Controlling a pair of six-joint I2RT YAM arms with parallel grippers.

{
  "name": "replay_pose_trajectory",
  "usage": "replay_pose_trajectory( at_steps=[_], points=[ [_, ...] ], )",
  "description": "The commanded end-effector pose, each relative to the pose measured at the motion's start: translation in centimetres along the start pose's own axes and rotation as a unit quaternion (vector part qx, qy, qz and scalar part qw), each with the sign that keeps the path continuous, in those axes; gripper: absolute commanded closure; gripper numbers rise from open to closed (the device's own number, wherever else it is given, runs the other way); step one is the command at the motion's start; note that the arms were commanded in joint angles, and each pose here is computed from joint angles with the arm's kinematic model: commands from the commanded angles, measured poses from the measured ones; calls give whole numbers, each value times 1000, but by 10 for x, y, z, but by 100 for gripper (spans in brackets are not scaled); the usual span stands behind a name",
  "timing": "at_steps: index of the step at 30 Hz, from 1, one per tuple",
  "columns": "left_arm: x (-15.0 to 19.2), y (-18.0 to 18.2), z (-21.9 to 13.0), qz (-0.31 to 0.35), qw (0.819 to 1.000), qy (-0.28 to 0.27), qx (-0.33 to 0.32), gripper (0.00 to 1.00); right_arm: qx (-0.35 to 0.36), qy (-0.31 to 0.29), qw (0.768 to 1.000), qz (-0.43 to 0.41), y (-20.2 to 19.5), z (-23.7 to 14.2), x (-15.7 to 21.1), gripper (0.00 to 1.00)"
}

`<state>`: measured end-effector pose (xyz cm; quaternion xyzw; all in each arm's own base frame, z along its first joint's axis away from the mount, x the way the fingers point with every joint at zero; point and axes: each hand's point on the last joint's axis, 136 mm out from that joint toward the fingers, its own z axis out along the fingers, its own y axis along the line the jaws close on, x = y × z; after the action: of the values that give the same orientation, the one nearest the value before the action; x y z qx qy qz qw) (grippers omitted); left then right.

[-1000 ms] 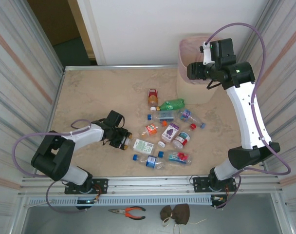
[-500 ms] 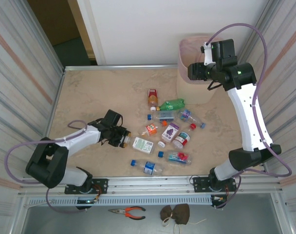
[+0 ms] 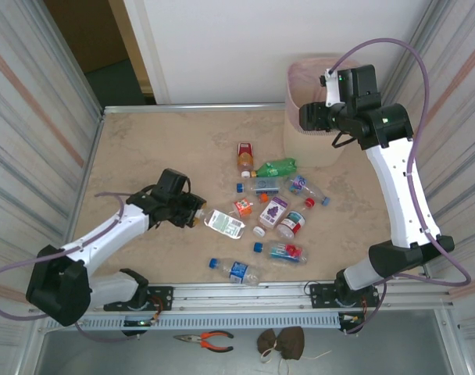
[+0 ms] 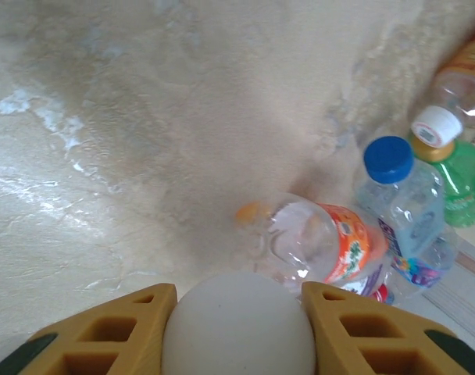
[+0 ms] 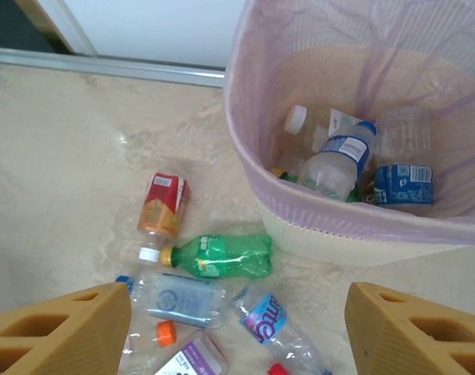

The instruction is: Put the plastic bottles in the bin

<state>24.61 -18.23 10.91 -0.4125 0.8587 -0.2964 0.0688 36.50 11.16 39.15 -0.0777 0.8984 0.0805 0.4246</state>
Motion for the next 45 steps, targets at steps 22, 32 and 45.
replay_pose_trajectory(
  at_steps=[22,32,45],
  points=[
    [74,-188,-198,585,667,-94,452,95,-401,-90,909,-65,132,-60,32,25],
    [143,-192,-276,711,429,-49,555,100,-543,-135,806,-196,197,-118,67,10],
    [170,-192,-309,737,344,-52,579,100,-607,-109,743,-261,238,-137,104,7]
  ],
)
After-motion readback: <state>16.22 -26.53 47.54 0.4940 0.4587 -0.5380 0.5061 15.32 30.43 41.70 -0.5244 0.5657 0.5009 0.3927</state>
